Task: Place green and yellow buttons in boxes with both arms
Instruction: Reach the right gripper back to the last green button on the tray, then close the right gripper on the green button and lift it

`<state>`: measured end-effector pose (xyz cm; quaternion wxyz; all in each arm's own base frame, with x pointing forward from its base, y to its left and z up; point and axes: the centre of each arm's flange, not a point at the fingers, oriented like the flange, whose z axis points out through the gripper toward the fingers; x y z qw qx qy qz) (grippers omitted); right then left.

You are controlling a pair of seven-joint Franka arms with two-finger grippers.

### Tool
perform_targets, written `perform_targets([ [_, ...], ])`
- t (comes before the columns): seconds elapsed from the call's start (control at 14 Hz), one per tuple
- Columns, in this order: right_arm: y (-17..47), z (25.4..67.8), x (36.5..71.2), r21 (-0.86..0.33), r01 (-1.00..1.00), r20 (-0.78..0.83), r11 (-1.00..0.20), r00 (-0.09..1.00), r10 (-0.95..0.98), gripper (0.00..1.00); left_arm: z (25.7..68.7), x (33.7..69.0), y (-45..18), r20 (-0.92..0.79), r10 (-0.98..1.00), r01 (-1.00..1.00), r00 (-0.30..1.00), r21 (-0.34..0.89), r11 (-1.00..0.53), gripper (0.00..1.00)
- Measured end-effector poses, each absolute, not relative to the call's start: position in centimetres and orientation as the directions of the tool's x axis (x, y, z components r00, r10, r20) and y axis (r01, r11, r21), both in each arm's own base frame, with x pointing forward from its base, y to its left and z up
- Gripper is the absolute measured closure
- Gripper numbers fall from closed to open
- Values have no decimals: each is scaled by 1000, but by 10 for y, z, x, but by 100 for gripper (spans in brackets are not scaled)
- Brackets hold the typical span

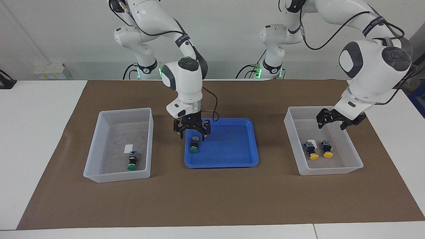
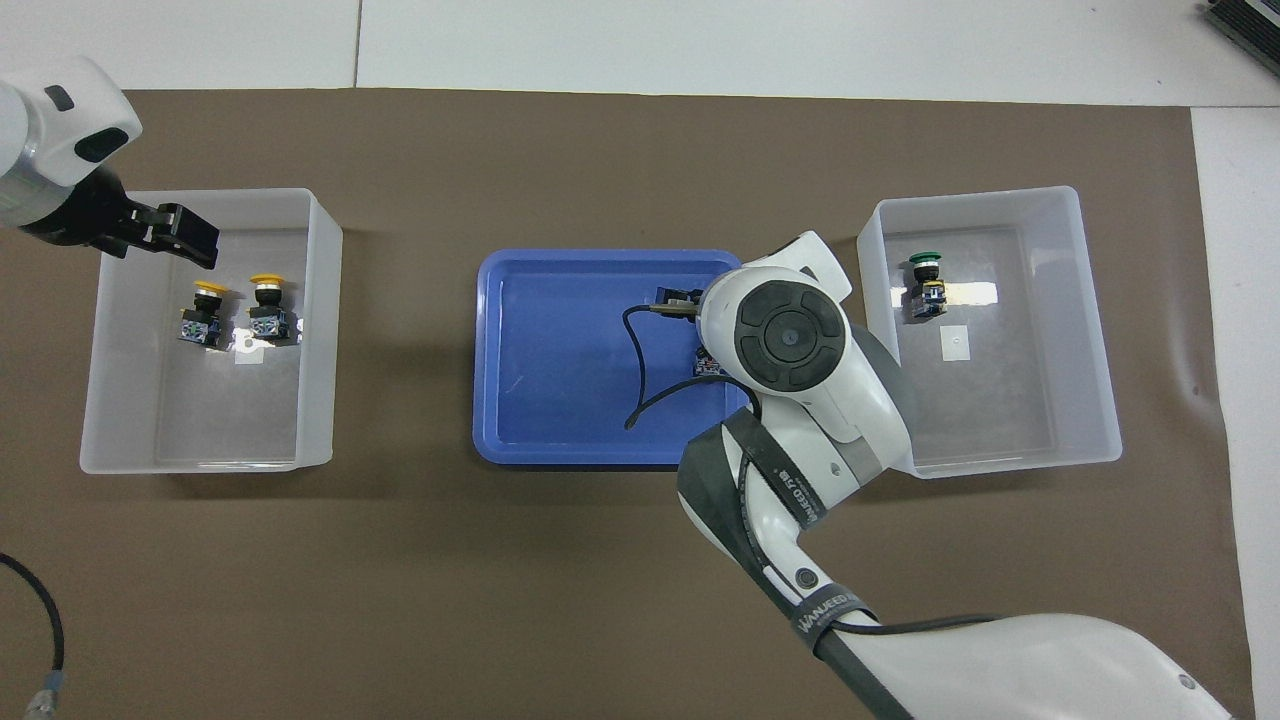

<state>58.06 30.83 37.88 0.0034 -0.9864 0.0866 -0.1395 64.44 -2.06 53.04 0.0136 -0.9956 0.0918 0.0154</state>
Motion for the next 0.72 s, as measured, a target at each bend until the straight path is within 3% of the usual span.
perform_targets([
  [0.36,346,324,561,52,-224,293,-973,935,-199,0,586,625,-27,44,-162,-160,986,-29,-987,3],
  [0.72,348,310,557,73,-239,278,-968,937,-210,0,570,617,-34,9,-120,-120,993,-11,-993,0],
])
